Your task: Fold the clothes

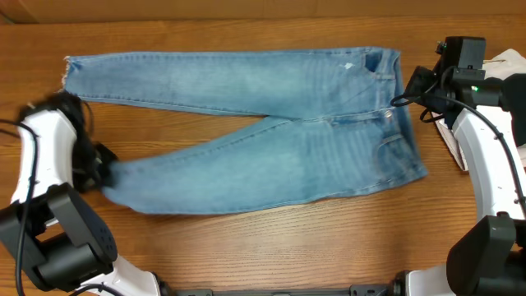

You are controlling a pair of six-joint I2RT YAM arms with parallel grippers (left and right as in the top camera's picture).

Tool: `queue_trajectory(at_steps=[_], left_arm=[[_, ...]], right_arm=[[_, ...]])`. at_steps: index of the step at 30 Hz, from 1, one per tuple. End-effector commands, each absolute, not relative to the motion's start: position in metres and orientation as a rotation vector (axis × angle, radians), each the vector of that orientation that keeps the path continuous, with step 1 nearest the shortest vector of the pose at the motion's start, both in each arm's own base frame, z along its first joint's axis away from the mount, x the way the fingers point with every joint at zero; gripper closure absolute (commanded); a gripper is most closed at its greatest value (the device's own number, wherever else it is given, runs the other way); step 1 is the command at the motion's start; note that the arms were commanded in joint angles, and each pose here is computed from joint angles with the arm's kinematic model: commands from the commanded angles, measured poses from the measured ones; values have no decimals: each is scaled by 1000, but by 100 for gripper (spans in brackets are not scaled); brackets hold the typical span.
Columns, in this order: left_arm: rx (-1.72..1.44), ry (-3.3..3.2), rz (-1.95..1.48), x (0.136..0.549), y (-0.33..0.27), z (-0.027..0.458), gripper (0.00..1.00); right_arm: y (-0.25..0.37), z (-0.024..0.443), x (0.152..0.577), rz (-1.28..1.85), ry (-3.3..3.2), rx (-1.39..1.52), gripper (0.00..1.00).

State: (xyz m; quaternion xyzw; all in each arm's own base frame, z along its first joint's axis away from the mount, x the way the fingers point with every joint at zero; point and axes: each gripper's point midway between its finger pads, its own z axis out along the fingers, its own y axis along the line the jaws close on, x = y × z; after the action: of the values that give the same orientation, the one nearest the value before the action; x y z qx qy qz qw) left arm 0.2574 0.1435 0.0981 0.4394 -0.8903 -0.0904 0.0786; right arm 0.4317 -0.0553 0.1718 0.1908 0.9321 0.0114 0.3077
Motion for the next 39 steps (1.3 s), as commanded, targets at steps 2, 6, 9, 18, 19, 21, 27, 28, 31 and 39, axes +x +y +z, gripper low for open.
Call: queue_trajectory(at_steps=[2, 6, 9, 18, 19, 21, 27, 28, 31, 39], left_arm=[[1484, -2791, -424, 288, 178, 164, 44], [1438, -2818, -427, 289, 179, 171, 0], [1419, -2794, -431, 284, 177, 164, 0], [1359, -2710, -530, 261, 180, 129, 0], [1366, -2704, -530, 260, 180, 123, 0], [1429, -2670, -527, 257, 180, 111, 0], [1544, -2611, -511, 245, 189, 78, 0], [1561, -2611, -489, 244, 190, 71, 0], [1595, -2624, -390, 244, 188, 49, 2], [1577, -2793, -127, 270, 175, 10, 41]], right_arm=[[-53, 176, 432, 36, 2461, 493, 51], [-53, 174, 430, 34, 2475, 492, 51], [-53, 174, 430, 35, 2473, 492, 51], [-53, 174, 429, 34, 2476, 492, 51], [-53, 174, 429, 34, 2475, 492, 51], [-53, 174, 429, 34, 2475, 492, 51], [-53, 174, 429, 26, 2480, 468, 51], [-53, 174, 429, 26, 2480, 469, 51], [-53, 174, 430, 26, 2479, 469, 51], [-53, 174, 429, 27, 2480, 469, 51]])
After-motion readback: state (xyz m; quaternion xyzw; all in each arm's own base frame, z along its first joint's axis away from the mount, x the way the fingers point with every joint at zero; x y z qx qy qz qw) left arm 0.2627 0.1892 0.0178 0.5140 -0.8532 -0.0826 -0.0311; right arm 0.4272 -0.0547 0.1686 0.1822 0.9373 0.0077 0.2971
